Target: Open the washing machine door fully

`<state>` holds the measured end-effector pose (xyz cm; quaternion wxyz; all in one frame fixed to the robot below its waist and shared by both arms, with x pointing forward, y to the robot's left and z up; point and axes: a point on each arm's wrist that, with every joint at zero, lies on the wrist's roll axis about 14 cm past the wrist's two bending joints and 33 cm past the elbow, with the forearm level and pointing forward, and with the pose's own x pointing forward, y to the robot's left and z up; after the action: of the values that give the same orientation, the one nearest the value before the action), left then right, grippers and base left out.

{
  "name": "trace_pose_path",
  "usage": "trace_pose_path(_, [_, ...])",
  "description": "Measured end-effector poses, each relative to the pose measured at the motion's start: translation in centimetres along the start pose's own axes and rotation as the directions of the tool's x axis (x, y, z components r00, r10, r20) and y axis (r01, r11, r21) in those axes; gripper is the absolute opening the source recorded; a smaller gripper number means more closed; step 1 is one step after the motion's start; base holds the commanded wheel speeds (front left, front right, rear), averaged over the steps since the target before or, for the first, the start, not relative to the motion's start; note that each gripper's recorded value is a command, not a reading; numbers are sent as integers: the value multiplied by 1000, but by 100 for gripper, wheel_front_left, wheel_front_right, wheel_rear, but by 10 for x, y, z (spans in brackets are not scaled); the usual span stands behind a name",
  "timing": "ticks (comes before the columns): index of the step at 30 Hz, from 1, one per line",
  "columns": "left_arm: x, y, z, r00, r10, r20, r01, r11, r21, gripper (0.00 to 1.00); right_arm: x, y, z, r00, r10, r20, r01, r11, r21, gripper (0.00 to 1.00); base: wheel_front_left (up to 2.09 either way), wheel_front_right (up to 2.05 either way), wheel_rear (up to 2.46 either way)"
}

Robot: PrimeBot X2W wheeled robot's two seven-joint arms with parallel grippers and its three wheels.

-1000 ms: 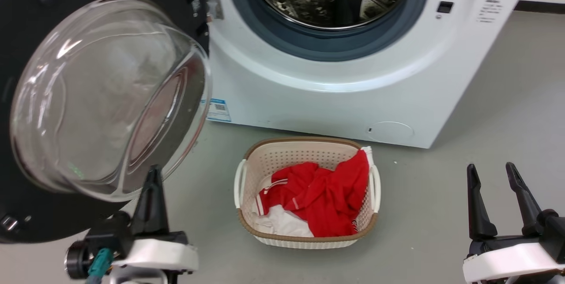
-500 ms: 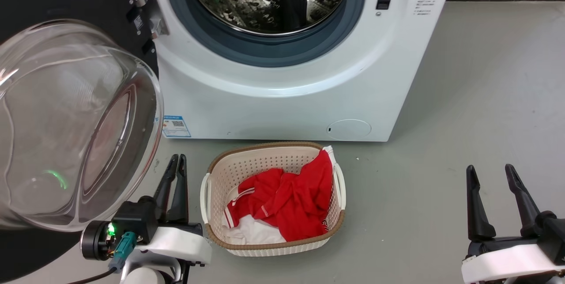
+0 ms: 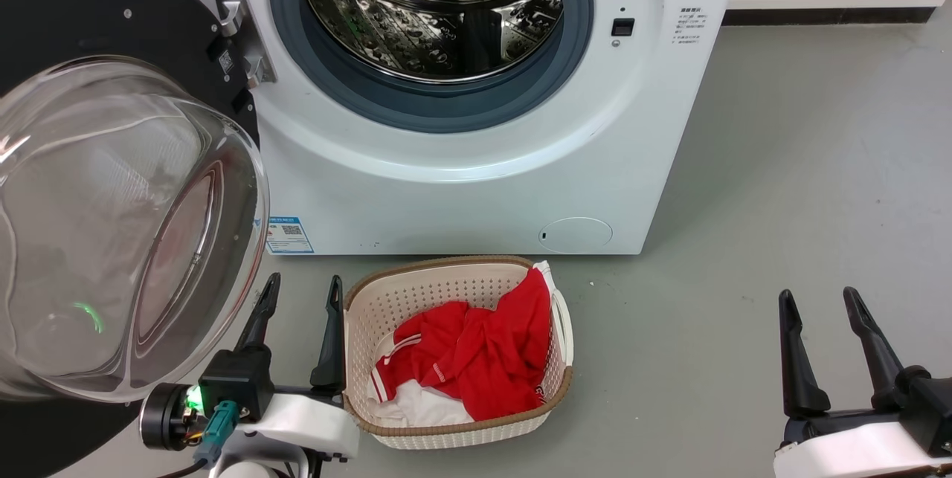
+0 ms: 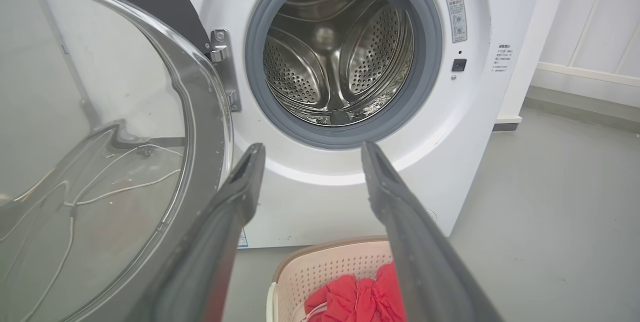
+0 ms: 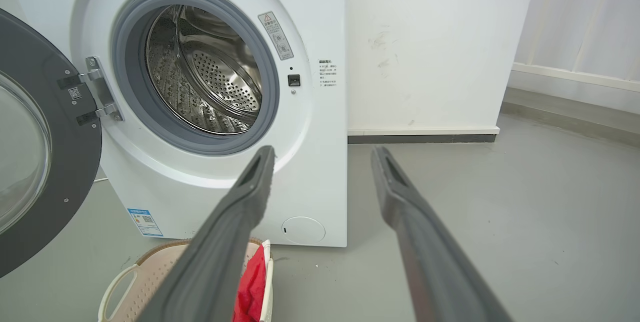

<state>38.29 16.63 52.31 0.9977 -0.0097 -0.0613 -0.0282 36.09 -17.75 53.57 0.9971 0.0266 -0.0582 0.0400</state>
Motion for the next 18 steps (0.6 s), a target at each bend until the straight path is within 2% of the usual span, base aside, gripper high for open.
trace_pose_path(18, [-8,9,-2,1000,27,-10,-26,1000,3,100,0,4,0,1000,11,-3,-11,1000,3,100,0,0,0])
